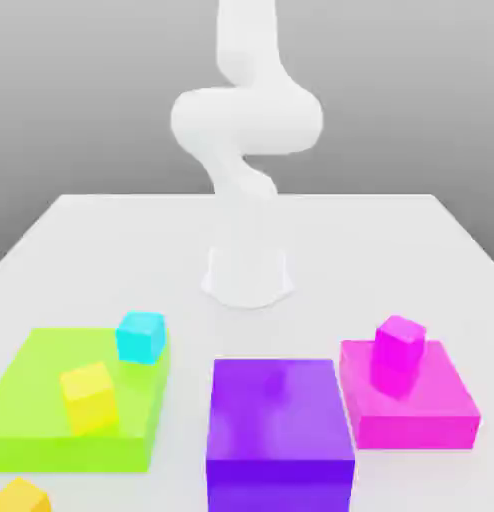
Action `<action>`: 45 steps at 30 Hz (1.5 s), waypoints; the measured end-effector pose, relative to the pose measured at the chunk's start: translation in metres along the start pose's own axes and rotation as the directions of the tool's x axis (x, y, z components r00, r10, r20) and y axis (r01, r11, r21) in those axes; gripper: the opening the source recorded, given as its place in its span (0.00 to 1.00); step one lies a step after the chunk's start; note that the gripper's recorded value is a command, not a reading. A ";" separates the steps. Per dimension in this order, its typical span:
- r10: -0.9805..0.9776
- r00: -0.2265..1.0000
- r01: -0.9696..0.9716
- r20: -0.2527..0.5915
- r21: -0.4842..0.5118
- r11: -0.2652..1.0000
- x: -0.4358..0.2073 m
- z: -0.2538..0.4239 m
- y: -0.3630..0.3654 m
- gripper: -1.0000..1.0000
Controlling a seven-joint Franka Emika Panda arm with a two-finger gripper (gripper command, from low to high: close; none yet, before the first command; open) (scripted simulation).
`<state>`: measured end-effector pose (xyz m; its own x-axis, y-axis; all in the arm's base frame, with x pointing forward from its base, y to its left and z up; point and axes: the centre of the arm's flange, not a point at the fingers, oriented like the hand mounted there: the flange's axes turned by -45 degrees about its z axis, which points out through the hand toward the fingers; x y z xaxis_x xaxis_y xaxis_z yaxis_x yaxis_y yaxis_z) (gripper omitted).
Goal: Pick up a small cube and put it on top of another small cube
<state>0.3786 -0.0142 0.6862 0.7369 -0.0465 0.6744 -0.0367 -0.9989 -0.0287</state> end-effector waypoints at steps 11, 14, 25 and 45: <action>0.158 0.956 -0.147 0.248 -0.063 0.987 -0.008 0.180 0.076 0.50; 0.203 0.929 -0.184 0.308 -0.091 0.979 -0.023 0.227 0.100 0.50; 0.371 0.784 -0.293 0.497 -0.230 0.928 -0.124 0.381 0.192 0.50; 0.466 0.662 -0.327 0.587 -0.333 0.885 -0.245 0.483 0.246 0.00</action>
<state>0.5153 -0.2507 0.1572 0.8672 -0.4980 0.0004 -0.4980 -0.8672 -0.0002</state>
